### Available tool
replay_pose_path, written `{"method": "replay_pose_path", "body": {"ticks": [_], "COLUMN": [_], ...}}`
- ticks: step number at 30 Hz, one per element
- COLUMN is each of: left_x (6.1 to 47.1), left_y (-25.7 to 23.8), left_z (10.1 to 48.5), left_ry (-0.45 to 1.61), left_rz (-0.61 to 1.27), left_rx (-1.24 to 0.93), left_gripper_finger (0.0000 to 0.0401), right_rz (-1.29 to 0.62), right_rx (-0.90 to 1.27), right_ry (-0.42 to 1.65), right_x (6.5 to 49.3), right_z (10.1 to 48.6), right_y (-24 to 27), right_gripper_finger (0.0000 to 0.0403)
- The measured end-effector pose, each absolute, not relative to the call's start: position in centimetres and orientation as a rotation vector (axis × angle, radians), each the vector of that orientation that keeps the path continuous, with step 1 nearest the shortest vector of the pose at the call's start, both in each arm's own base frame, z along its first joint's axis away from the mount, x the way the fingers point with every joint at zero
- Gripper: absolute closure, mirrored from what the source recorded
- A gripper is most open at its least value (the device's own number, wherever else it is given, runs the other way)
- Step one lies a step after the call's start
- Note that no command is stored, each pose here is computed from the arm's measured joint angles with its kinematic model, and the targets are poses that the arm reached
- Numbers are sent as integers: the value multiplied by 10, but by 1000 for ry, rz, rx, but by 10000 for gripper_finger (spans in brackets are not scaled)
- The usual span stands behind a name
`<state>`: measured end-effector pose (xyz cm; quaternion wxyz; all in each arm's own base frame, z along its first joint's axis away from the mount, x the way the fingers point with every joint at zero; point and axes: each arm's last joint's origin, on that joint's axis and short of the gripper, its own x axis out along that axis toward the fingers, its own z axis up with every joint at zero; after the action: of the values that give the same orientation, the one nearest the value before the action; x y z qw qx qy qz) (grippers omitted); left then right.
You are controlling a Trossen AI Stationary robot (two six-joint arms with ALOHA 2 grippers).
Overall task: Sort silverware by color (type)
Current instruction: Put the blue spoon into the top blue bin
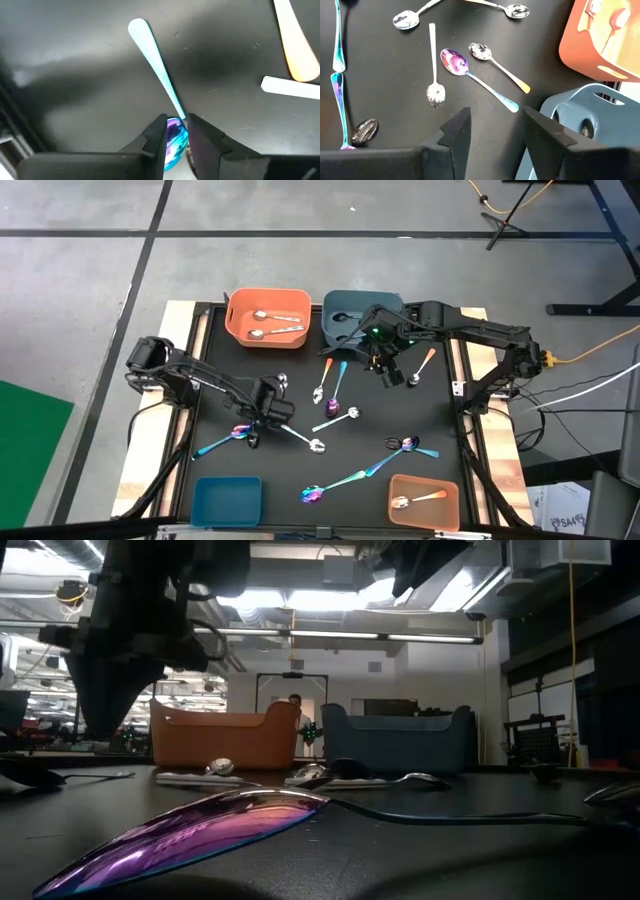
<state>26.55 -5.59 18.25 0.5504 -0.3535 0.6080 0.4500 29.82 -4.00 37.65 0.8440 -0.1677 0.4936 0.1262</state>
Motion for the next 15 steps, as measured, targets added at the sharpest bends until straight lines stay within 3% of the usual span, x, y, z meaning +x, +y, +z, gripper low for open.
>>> {"method": "replay_pose_path", "body": {"ticks": [15], "left_x": [249], "left_y": [-61], "left_z": [141], "left_ry": [1410], "left_rz": [1052], "left_rx": [-949], "left_gripper_finger": [331], "right_rz": [266], "right_rx": [-354], "right_ry": [1042], "right_x": [298], "right_z": [376], "right_y": [-40], "right_gripper_finger": [237]}}
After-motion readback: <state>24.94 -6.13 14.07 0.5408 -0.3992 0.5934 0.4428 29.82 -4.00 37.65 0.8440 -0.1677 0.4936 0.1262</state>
